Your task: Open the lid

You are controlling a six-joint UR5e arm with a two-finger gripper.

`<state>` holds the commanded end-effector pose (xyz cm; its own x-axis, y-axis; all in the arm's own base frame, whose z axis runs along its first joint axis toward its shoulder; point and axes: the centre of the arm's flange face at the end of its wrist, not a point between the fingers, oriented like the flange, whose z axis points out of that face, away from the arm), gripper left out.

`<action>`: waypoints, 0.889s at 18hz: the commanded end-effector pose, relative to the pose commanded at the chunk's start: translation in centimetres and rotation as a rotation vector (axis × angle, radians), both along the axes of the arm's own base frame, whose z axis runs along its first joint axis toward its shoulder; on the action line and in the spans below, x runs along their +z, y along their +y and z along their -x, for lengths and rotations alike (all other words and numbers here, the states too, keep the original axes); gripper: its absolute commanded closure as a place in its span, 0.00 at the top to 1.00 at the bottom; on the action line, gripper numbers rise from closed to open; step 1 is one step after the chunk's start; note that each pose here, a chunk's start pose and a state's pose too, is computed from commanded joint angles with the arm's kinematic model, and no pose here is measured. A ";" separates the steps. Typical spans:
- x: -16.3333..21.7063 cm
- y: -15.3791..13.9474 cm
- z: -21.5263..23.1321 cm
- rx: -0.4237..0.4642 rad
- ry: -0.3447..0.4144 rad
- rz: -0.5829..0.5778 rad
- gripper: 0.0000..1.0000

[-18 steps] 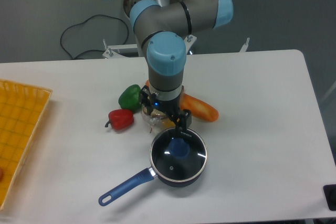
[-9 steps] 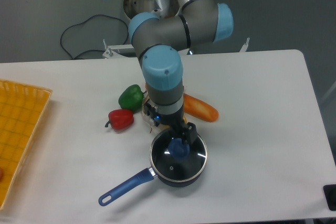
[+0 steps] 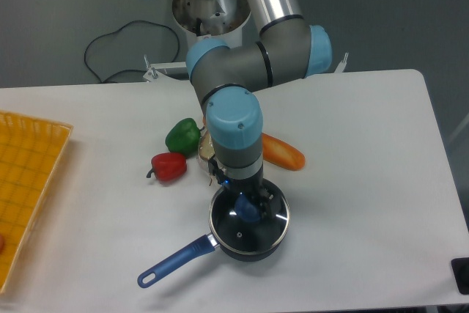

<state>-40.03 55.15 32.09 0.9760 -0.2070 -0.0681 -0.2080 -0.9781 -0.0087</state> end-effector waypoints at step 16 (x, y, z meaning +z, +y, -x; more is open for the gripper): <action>-2.0 0.0 1.0 0.026 -0.056 -0.027 1.00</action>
<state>-41.00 55.12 30.08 0.9835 -0.1801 -0.0187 -0.1808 -0.9825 -0.0457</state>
